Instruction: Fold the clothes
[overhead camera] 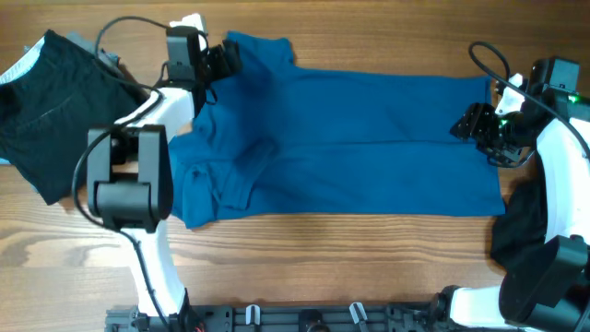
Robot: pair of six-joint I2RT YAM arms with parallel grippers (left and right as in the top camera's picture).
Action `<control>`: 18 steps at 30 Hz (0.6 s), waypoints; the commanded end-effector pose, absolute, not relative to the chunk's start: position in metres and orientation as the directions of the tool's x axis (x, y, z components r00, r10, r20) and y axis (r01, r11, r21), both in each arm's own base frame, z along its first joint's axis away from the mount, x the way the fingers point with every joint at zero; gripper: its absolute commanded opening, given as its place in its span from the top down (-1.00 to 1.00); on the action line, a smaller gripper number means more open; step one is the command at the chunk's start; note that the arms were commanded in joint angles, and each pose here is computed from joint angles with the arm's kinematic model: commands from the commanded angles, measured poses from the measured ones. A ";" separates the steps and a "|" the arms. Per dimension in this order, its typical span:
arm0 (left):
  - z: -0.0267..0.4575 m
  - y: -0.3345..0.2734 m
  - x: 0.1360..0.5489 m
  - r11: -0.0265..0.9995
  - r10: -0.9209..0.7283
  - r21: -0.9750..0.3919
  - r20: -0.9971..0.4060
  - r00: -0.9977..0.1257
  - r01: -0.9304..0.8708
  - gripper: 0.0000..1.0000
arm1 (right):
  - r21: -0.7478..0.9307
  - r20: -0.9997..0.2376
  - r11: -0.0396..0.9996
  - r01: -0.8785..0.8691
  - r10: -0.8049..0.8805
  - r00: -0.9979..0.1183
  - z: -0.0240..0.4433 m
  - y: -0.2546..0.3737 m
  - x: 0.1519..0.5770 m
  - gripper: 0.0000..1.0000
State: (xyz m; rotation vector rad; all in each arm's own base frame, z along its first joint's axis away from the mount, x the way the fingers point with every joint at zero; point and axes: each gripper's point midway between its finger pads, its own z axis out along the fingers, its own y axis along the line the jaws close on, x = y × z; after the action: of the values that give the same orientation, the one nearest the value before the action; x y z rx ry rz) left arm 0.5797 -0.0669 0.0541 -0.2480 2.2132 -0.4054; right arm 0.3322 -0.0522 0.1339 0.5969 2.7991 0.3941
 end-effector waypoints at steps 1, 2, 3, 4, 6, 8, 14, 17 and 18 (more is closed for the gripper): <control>0.036 -0.078 0.578 0.921 -0.305 -0.391 -0.699 -0.647 -0.012 -0.65 | 0.328 -0.197 0.884 0.332 0.408 -0.891 0.138 -0.048 0.334 -0.36; 0.031 -0.080 0.577 0.921 -0.303 -0.390 -0.692 -0.656 -0.014 -0.50 | 0.328 -0.197 0.884 0.332 0.408 -0.891 0.138 -0.048 0.334 -0.36; 0.024 -0.083 0.575 0.921 -0.299 -0.389 -0.683 -0.666 -0.014 -0.44 | 0.328 -0.197 0.884 0.332 0.408 -0.891 0.138 -0.048 0.334 -0.36; 0.017 -0.085 0.574 0.922 -0.295 -0.388 -0.676 -0.675 -0.015 -0.44 | 0.328 -0.197 0.884 0.332 0.408 -0.892 0.138 -0.047 0.334 -0.36; 0.008 -0.089 0.570 0.923 -0.288 -0.385 -0.663 -0.692 -0.015 -0.43 | 0.328 -0.197 0.884 0.332 0.408 -0.892 0.138 -0.047 0.334 -0.36; 0.007 -0.092 0.569 0.923 -0.284 -0.384 -0.659 -0.696 -0.013 -0.43 | 0.328 -0.197 0.884 0.332 0.408 -0.892 0.138 -0.047 0.334 -0.35; 0.007 -0.091 0.568 0.925 -0.281 -0.381 -0.657 -0.700 -0.013 0.88 | 0.328 -0.213 0.886 0.327 0.406 -0.889 0.138 -0.049 0.338 -0.36; 0.029 -0.090 0.571 0.923 -0.286 -0.385 -0.680 -0.675 -0.003 0.92 | 0.328 -0.275 0.893 0.308 0.402 -0.874 0.141 -0.054 0.353 -0.36; 0.044 -0.090 0.572 0.922 -0.287 -0.387 -0.692 -0.663 0.004 0.92 | 0.328 -0.301 0.896 0.299 0.399 -0.866 0.140 -0.057 0.361 -0.37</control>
State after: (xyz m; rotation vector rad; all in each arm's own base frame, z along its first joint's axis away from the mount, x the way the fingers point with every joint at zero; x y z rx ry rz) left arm 0.5696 -0.0882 0.0144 -0.2159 2.3000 -0.4390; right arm 0.3484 -0.0572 0.1386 0.5666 2.7331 0.3762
